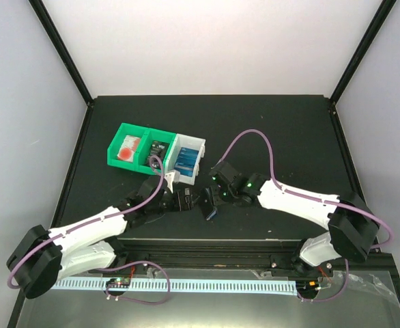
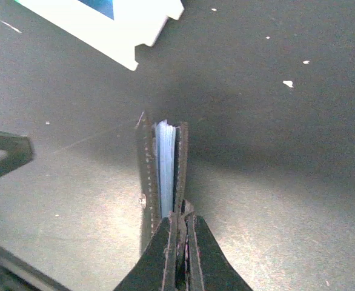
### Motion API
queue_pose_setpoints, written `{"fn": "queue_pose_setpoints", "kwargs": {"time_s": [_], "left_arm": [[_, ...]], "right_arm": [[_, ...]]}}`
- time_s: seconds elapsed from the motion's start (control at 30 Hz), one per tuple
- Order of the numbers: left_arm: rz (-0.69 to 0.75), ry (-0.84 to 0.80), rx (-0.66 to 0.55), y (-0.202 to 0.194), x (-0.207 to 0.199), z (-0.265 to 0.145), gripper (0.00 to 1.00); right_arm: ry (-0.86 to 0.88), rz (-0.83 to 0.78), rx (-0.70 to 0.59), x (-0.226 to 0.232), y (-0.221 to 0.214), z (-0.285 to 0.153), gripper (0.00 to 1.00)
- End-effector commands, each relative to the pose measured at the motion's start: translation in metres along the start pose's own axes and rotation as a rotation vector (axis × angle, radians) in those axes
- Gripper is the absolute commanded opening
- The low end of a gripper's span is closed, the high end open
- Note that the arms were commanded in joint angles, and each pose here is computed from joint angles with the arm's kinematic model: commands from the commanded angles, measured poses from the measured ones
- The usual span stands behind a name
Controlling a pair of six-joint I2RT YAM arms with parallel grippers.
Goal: Put the credit cards into the card holder
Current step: Open the card holder at the center of the board.
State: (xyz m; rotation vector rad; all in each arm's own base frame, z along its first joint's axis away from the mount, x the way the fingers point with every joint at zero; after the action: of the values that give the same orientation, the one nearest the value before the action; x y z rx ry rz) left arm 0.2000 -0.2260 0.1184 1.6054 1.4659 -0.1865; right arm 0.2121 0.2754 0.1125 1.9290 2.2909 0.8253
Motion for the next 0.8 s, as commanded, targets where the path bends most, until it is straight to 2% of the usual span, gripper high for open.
{"fn": "queue_pose_setpoints", "kwargs": {"time_s": [0.0,0.2,0.4,0.57,0.77], "left_arm": [[0.004,-0.027,0.017,0.007,-0.010,0.003,0.99],[-0.025,-0.052,0.050,0.005,-0.012,0.011,0.97],[-0.061,0.000,0.101,-0.006,0.003,0.023,0.85],[-0.073,0.041,0.126,-0.014,0.014,0.028,0.71],[-0.058,0.090,0.118,-0.014,0.022,0.027,0.66]], "right_arm": [[0.091,0.015,-0.021,0.018,0.011,-0.019,0.01],[0.113,0.015,-0.011,0.020,0.009,-0.019,0.01],[0.089,0.020,-0.002,0.015,0.006,-0.011,0.01],[-0.036,0.027,-0.026,-0.006,0.006,-0.002,0.01],[-0.245,0.011,-0.050,-0.042,0.002,0.013,0.01]]}}
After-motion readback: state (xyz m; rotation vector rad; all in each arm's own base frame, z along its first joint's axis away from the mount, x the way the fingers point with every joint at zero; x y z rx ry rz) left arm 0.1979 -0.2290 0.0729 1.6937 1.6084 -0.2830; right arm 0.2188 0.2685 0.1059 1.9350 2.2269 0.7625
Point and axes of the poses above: each gripper's point midway between its finger pads, its own z axis out along the fingers, its own x axis along the line the jaws close on, y = z × x, the point moved 2 cm from there along -z, back along the fingers, and after that the axes turned 5 degrees about z, right-handed, at the moved point
